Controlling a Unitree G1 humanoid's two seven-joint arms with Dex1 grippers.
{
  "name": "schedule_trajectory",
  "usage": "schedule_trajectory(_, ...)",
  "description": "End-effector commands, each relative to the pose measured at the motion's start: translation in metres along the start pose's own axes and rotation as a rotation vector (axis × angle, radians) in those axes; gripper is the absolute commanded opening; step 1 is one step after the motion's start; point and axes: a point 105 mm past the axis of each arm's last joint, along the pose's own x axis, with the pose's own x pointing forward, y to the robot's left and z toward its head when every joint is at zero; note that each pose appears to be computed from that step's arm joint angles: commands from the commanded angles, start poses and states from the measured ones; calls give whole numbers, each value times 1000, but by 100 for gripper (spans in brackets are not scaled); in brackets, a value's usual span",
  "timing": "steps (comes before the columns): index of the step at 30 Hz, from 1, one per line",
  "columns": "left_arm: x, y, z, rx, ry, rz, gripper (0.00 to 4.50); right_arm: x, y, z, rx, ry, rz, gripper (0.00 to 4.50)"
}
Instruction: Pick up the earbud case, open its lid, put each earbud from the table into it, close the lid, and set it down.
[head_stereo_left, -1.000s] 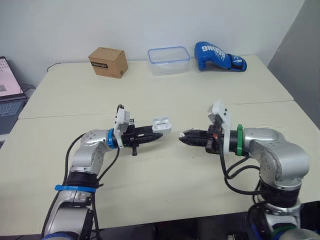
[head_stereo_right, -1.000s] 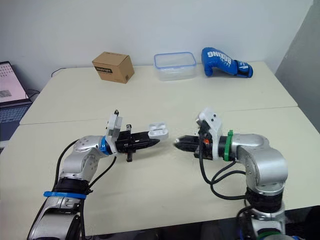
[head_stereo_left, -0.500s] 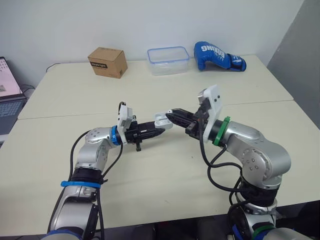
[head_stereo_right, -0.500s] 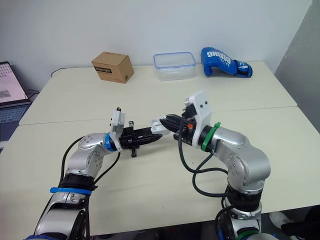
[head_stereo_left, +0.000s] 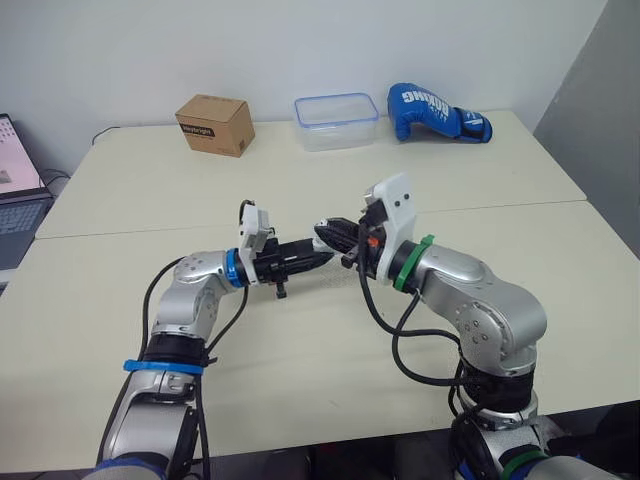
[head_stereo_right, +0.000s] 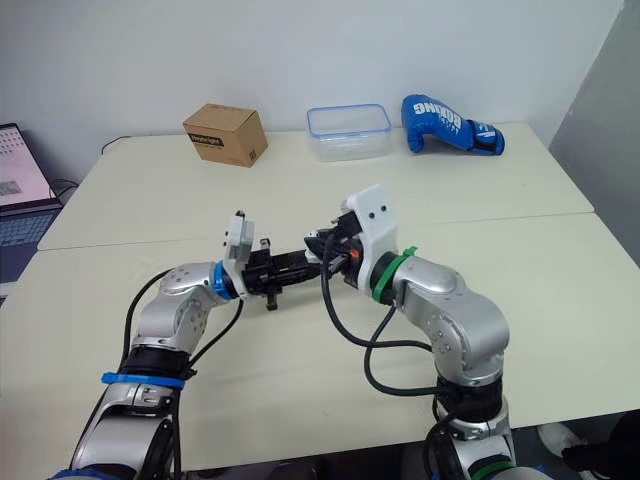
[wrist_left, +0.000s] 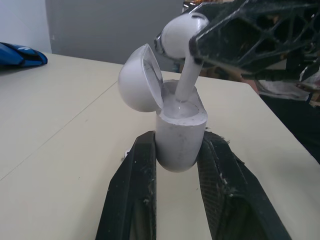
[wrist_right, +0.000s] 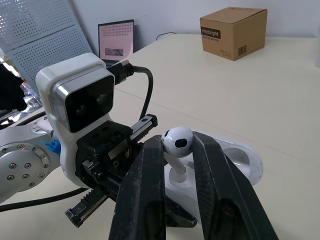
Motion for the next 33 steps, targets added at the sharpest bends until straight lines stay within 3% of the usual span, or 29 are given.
schedule_trajectory(1,5,-1,22,49,-53,-12,81,1,5,9,-19,-38,17,41)
schedule_trajectory(15,13,3,46,83,-162,96,81,3,5,5,-35,13,-25,41)
schedule_trajectory(28,18,0,51,131,-197,122,81,1,3,-2,-43,65,-75,41)
schedule_trajectory(33,19,-1,51,125,-194,109,81,1,-1,3,-83,43,-108,206)
